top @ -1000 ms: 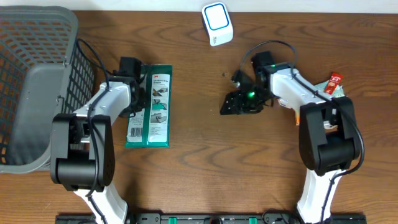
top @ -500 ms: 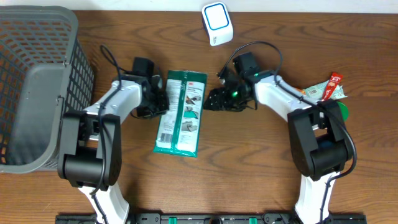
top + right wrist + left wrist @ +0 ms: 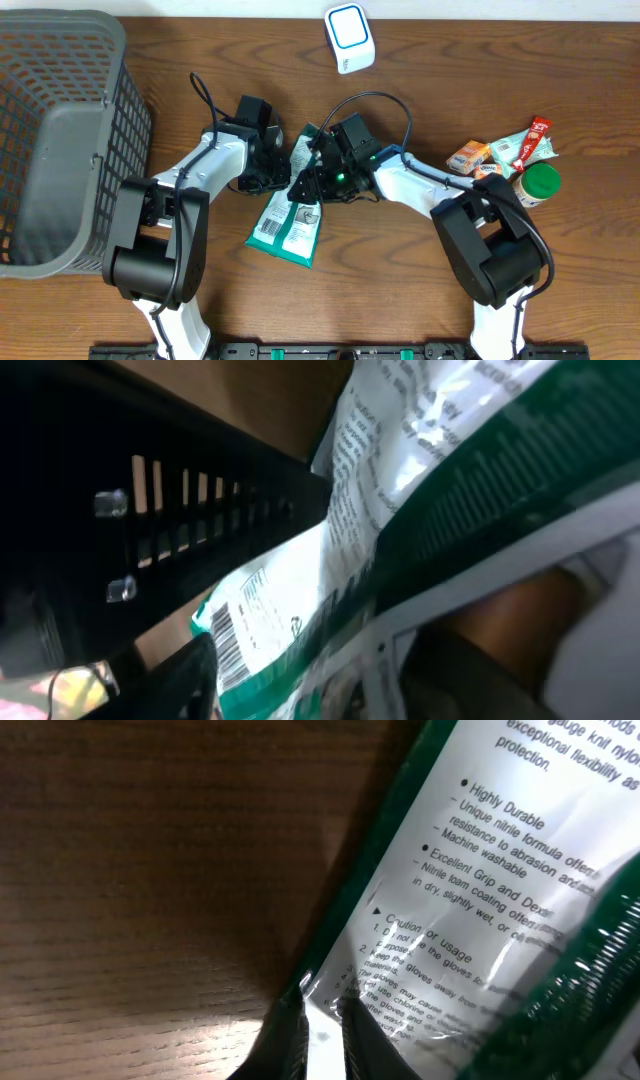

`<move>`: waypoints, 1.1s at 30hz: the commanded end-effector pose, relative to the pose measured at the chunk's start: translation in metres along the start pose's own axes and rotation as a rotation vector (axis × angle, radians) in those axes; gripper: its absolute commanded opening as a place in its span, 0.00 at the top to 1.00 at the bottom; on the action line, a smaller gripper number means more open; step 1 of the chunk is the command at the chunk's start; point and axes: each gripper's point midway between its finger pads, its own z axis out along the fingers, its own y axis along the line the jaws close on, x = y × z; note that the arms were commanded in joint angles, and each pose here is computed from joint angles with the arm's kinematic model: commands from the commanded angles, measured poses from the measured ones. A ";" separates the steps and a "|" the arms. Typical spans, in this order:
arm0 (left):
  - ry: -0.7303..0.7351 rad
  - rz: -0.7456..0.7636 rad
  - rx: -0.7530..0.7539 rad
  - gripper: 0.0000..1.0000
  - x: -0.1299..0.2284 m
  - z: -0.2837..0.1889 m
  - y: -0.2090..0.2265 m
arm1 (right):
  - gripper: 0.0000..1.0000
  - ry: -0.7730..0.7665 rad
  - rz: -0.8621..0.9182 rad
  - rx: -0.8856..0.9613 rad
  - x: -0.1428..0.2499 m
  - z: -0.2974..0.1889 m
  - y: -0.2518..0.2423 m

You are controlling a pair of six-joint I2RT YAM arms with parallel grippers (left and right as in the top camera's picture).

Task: Scan the item barcode

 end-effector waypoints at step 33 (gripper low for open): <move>-0.805 -0.074 -0.158 0.50 -0.031 -0.266 0.025 | 0.99 -0.514 -0.775 0.544 -0.030 -0.291 0.109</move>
